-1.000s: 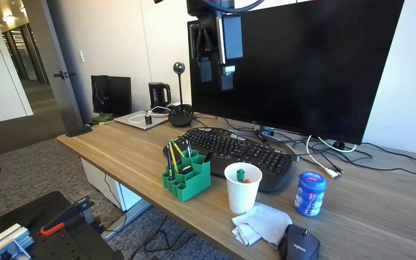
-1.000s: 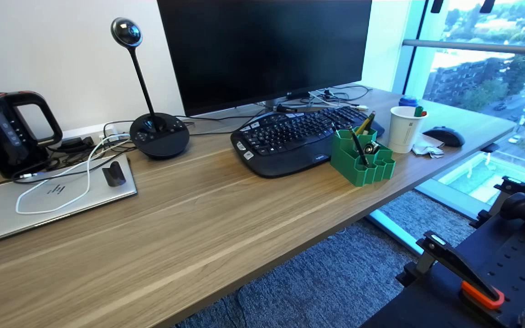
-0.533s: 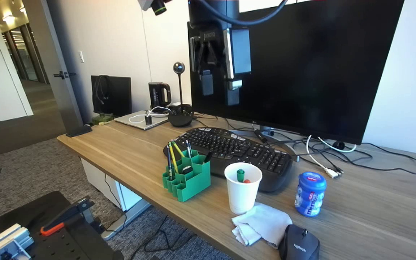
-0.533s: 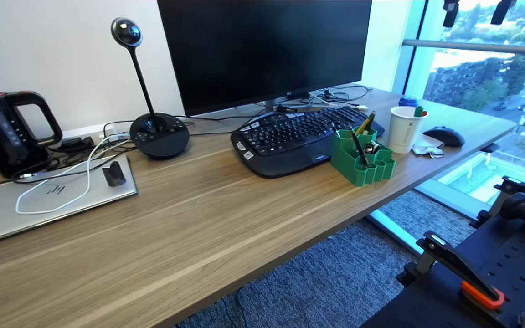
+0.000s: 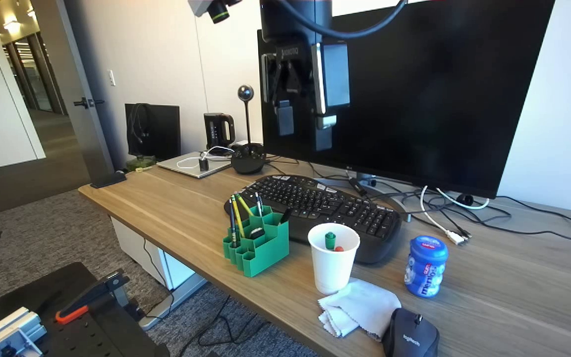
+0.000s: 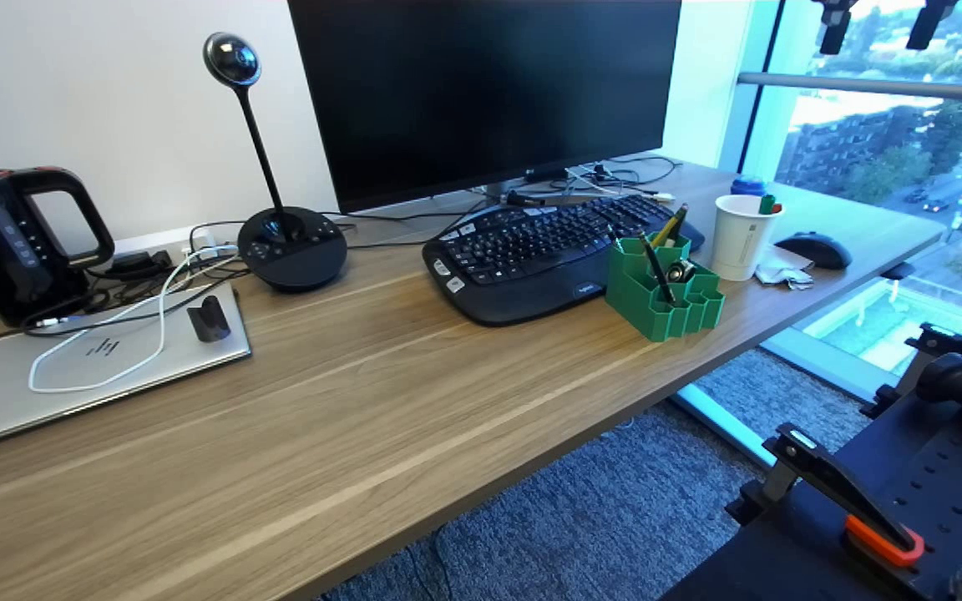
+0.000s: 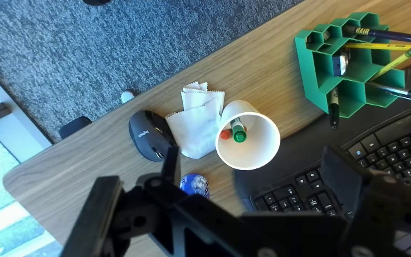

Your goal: Remove the pen from the cup and put it in the green holder

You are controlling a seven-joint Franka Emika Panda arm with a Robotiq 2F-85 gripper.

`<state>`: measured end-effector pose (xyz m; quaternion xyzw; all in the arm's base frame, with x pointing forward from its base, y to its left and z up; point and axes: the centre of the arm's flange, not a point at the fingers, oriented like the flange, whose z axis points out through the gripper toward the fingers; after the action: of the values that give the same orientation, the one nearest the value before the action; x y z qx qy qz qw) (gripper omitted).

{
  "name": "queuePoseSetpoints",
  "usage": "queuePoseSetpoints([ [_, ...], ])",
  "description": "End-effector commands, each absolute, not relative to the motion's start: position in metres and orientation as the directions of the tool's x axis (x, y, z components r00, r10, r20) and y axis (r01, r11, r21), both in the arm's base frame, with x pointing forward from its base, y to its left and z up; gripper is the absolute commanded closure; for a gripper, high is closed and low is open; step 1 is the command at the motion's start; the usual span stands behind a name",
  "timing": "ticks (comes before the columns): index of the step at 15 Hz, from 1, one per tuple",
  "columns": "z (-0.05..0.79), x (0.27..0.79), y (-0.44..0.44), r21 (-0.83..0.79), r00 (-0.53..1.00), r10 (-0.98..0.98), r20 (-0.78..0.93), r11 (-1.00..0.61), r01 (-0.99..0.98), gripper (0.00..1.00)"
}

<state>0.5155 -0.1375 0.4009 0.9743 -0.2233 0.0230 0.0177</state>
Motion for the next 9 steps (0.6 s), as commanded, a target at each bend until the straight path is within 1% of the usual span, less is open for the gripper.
queuePoseSetpoints([
  [1,0.401,0.516,-0.138,0.024,0.899,-0.434,0.053,-0.9,-0.436,0.0],
  [5,0.398,0.518,-0.135,0.027,0.898,-0.436,0.056,-0.898,-0.438,0.0],
  [9,0.373,0.536,-0.121,0.059,0.88,-0.465,0.099,-0.88,-0.471,0.0],
])
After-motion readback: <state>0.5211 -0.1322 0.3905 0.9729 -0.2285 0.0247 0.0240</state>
